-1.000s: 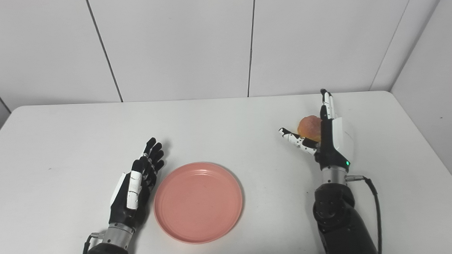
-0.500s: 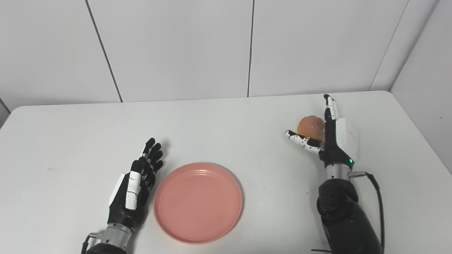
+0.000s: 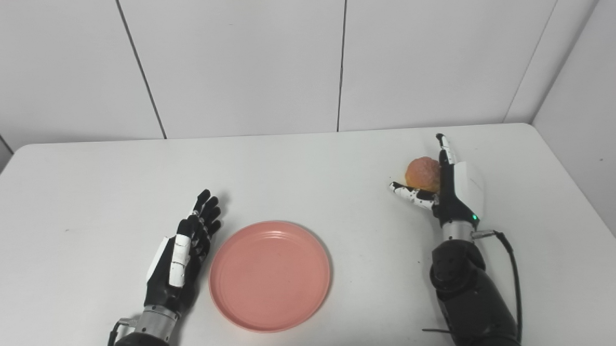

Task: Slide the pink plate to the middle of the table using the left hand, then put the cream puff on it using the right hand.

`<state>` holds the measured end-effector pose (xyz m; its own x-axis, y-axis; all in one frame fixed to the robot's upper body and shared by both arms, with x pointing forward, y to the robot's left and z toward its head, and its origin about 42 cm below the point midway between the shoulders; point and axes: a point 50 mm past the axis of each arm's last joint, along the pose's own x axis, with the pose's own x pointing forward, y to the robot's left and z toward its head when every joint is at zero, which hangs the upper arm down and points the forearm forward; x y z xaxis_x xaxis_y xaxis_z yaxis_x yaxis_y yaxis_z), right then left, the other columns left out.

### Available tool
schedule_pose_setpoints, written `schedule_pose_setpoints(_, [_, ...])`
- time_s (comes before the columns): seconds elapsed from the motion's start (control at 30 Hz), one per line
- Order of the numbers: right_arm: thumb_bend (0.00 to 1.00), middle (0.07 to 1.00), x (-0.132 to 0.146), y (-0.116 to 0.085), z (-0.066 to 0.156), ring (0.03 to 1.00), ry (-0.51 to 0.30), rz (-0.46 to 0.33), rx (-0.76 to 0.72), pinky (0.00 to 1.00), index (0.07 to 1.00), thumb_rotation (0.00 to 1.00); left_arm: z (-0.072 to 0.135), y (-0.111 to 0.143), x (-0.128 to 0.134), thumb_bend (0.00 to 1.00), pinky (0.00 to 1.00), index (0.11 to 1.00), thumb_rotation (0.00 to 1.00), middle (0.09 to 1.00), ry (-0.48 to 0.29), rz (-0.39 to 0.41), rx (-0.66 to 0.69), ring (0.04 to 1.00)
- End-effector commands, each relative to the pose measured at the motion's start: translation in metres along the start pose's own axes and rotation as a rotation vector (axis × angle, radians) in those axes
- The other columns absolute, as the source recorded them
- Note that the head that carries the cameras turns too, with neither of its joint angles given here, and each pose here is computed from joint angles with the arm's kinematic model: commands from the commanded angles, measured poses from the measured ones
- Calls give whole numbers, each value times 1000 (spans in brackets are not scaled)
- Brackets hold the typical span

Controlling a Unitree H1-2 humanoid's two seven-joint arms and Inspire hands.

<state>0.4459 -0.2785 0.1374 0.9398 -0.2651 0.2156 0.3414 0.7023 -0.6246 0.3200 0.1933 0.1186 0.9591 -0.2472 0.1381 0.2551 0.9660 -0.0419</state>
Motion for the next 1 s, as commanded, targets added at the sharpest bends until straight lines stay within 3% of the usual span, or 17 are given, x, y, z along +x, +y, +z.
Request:
schedule_pose_setpoints(0.0, [621,905,24,-18,19,849,-57,-63,-12,742,915,233,-18,5,-18,742,1000,1000,1000,1000,65,15,-3,1000])
schedule_pose_setpoints(0.27, [582,881,31,-15,16,817,-23,-27,-3,705,882,138,-17,3,-20,734,1000,1000,1000,1000,67,19,-6,1000])
schedule_pose_setpoints(0.33, [566,874,32,-15,14,801,-20,-27,9,687,874,101,-17,3,-20,736,1000,1000,1000,1000,67,19,-3,1000])
schedule_pose_setpoints(0.37, [540,857,32,-15,13,778,-20,-27,14,665,857,26,-16,3,-19,738,1000,1000,1000,1000,66,18,-1,1000])
schedule_pose_setpoints(0.43, [518,831,33,-15,12,749,-22,-33,38,632,843,8,-16,3,-19,733,1000,1000,1000,1000,67,14,-2,1000])
schedule_pose_setpoints(0.67, [387,684,33,-18,9,630,-17,-55,25,540,751,0,-17,4,-19,742,1000,1000,1000,1000,72,11,-2,1000])
schedule_pose_setpoints(0.9, [426,664,32,-20,8,617,-2,-60,4,507,711,0,-16,2,-19,731,1000,1000,1000,1000,62,16,-4,1000])
schedule_pose_setpoints(0.97, [423,668,31,-21,7,615,-2,-60,-2,452,699,0,-16,2,-19,739,1000,1000,1000,1000,65,13,-2,1000])
